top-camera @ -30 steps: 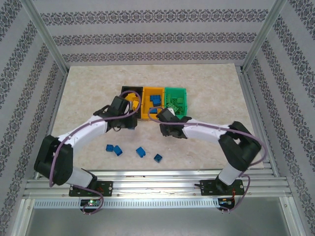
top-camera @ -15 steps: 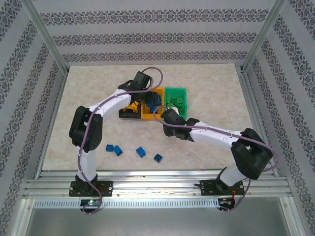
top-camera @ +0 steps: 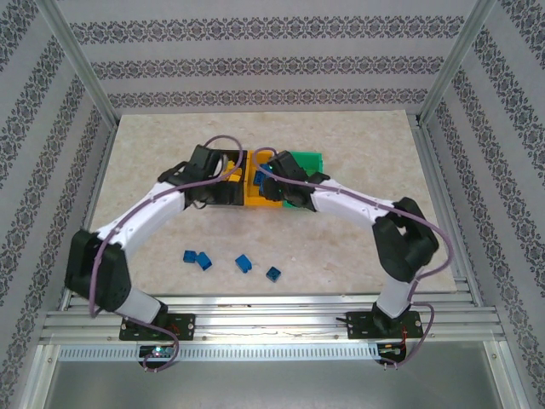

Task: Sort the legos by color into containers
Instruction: Place the lego in the container, then pick up the lego from the bottom-center of the table.

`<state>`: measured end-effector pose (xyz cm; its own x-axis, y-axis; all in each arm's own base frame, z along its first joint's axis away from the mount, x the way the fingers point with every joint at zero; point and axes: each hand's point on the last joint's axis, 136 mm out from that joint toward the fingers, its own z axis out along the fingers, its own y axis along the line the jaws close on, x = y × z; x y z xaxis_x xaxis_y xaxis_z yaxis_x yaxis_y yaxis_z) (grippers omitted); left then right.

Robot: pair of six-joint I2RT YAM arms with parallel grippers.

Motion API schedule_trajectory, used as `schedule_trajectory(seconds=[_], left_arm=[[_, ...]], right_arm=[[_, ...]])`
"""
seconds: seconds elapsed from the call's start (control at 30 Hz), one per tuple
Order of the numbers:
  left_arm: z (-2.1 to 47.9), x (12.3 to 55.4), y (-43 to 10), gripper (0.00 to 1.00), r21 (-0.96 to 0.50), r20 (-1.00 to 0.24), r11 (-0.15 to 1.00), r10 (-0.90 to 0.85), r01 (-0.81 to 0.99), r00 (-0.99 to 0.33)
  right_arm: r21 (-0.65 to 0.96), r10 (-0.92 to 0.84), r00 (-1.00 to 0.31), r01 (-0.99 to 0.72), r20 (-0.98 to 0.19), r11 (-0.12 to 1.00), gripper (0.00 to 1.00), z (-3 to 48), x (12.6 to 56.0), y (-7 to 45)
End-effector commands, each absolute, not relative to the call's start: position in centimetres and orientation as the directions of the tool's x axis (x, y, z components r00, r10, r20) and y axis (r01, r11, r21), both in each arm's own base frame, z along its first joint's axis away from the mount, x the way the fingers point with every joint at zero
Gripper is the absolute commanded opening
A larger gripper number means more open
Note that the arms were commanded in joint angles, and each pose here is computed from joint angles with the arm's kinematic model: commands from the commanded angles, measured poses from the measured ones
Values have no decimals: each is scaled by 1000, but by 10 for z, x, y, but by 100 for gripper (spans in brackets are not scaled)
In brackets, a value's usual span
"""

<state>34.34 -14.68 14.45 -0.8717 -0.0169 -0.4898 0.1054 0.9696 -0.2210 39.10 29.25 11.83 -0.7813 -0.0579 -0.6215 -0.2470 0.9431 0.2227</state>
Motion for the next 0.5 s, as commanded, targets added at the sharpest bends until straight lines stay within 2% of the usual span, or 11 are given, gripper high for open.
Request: schedule_trajectory(seconds=[0.0, 0.07, 0.13, 0.27, 0.47], left_arm=[[130, 302, -128, 68, -217, -402, 976, -59, 33, -914], [124, 283, -123, 68, -228, -368, 974, -76, 11, -927], [114, 266, -117, 69, -221, -311, 975, -98, -28, -945], [95, 231, -117, 69, -226, -163, 972, -109, -70, -981], [84, 192, -117, 69, -178, -83, 978, -120, -104, -989]], right_arm=[[249, -70, -768, -290, -636, 924, 45, 127, 416, 310], [242, -75, -766, -292, -638, 926, 55, 128, 426, 311], [228, -89, -763, -300, -641, 926, 60, 131, 429, 311], [230, -120, -763, -335, -635, 914, 60, 134, 411, 311], [217, -279, -762, -479, -584, 851, 60, 122, 330, 321]])
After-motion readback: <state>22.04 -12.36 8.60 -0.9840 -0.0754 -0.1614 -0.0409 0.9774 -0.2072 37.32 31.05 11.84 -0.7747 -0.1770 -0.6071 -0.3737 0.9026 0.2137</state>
